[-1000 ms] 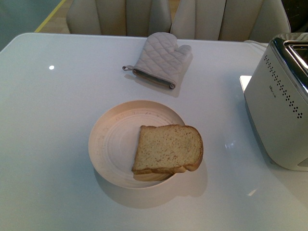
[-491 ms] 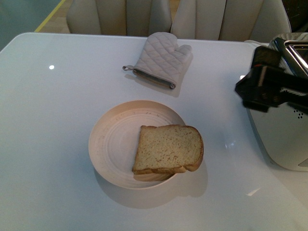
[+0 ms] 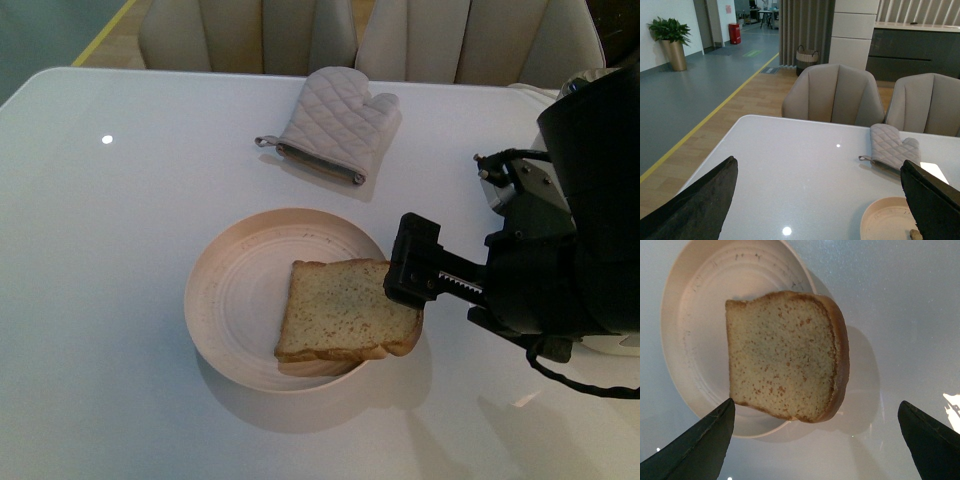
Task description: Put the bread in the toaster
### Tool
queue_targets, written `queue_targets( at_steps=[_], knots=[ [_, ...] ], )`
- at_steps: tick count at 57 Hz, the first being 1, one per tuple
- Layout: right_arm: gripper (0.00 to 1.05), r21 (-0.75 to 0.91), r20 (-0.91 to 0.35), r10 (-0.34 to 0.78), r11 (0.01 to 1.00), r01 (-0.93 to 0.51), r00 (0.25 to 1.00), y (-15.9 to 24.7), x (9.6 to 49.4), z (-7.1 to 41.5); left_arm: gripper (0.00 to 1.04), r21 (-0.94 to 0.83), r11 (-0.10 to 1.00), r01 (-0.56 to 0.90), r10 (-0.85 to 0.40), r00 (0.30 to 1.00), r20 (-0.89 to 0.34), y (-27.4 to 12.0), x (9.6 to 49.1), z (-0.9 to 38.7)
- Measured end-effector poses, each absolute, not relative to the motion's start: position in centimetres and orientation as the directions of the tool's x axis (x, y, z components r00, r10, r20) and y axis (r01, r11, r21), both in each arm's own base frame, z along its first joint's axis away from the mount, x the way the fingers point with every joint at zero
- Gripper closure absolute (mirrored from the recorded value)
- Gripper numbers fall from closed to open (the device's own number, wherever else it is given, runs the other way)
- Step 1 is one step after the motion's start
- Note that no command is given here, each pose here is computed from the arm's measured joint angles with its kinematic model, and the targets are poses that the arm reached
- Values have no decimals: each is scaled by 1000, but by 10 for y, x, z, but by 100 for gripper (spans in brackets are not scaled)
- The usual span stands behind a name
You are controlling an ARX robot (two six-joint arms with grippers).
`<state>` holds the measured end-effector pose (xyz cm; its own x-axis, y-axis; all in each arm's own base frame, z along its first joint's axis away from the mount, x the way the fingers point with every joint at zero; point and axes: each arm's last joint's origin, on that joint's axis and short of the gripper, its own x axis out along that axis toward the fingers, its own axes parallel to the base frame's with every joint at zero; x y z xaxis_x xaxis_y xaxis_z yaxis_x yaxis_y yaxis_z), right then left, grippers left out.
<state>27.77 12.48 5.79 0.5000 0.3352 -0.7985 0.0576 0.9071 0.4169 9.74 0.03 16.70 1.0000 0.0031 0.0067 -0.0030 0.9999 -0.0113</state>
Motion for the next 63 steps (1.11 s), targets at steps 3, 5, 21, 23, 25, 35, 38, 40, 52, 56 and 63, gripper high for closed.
queue_targets(
  at_steps=[3, 5, 21, 23, 25, 35, 38, 40, 52, 56, 63],
  knots=[
    [9, 420, -807, 337, 905, 70, 484, 126, 280, 51, 7, -12, 1000, -3, 3, 1000, 7, 0, 97, 167],
    [9, 421, -809, 338, 904, 72, 481, 127, 282, 48, 7, -12, 1000, -3, 3, 1000, 7, 0, 97, 167],
    [9, 474, -806, 392, 876, 88, 445, 130, 289, 27, 7, -12, 1000, -3, 3, 1000, 7, 0, 97, 167],
    [9, 481, -803, 396, 872, 93, 445, 130, 290, 25, 7, -12, 1000, -3, 3, 1000, 7, 0, 97, 167],
    [9, 489, -802, 403, 867, 96, 442, 131, 291, 23, 7, -12, 1000, -3, 3, 1000, 7, 0, 97, 167],
    [9, 486, -810, 403, 868, 103, 427, 134, 296, 16, 7, -12, 1000, -3, 3, 1000, 7, 0, 97, 167],
    [9, 480, -815, 399, 871, 106, 420, 135, 297, 13, 7, -12, 1000, -3, 3, 1000, 7, 0, 97, 167],
    [9, 478, -818, 398, 872, 106, 415, 136, 297, 11, 7, -12, 1000, -3, 3, 1000, 7, 0, 97, 167],
    [13, 482, -816, 403, 870, 101, 415, 138, 299, 9, 7, -12, 1000, -3, 3, 1000, 7, 0, 97, 167],
    [24, 484, -814, 405, 870, 99, 417, 138, 299, 10, 7, -12, 1000, -3, 3, 1000, 7, 0, 97, 167],
    [45, 486, -813, 408, 868, 98, 416, 138, 299, 10, 7, -12, 1000, -3, 3, 1000, 7, 0, 97, 167]
  ],
)
